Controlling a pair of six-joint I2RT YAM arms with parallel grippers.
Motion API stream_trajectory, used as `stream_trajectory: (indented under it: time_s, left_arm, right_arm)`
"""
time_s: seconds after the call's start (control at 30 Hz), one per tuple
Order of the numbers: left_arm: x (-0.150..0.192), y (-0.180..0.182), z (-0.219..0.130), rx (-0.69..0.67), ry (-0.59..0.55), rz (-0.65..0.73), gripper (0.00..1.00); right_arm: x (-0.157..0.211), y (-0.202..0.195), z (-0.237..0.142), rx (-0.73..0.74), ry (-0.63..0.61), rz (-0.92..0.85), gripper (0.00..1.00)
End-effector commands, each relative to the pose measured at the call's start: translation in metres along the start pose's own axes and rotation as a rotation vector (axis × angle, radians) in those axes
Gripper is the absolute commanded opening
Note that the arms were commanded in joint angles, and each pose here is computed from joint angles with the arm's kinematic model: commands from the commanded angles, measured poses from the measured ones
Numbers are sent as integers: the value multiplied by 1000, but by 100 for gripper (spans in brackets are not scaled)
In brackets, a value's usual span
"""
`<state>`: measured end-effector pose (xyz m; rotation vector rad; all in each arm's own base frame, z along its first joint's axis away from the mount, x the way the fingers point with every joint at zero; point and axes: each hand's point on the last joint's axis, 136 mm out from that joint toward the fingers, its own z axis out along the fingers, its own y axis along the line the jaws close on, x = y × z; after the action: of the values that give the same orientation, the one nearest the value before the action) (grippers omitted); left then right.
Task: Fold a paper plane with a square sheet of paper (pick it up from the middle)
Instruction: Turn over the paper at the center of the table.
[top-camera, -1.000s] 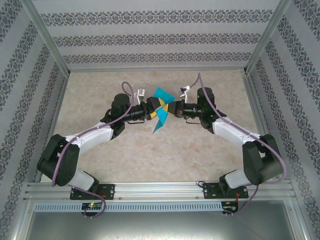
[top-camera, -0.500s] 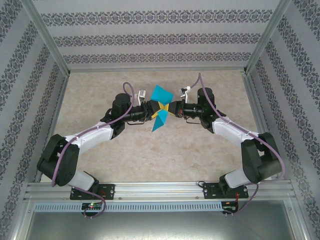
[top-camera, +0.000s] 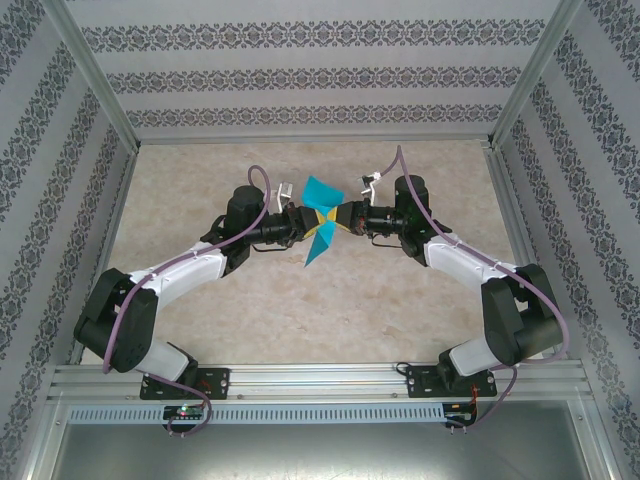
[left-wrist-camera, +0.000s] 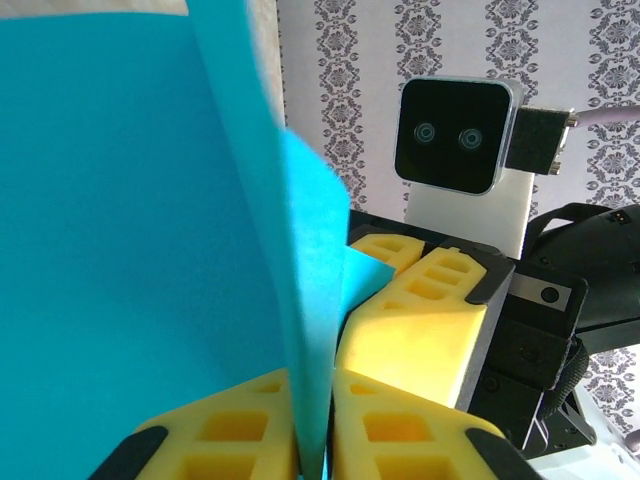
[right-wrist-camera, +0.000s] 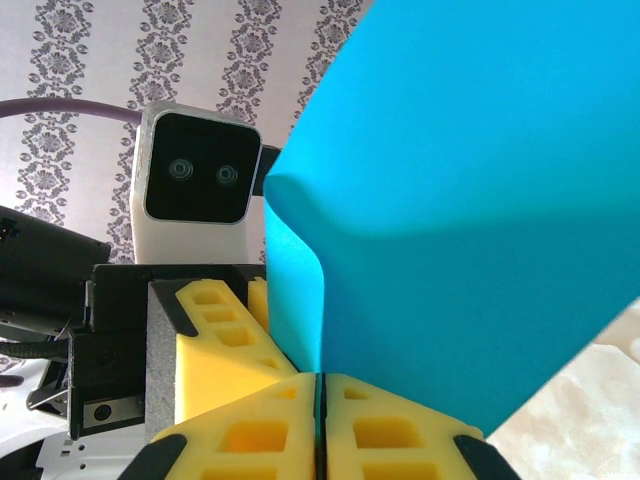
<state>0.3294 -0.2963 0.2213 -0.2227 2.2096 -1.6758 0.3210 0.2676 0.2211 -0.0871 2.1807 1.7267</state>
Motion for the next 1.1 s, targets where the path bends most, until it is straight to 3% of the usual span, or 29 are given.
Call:
stream_trajectory:
  time_s: [0.0,0.23,0.6,1.07]
  left_arm:
    - [2,-12,4,15,24,29,14]
    - [-1,-13,5,27,10,21,11]
    - [-6,-17,11,61,4,15,11]
    - [-7,-19,12,78,2,11,11]
  right_arm:
    - [-1,-2,-5,-10,-1,-3,12]
    - [-1,-9,-30,80,-51,-24,33]
    - [22,-10,-34,107,-60,45,48]
    - [29,-6,-2,53,-8,112,50]
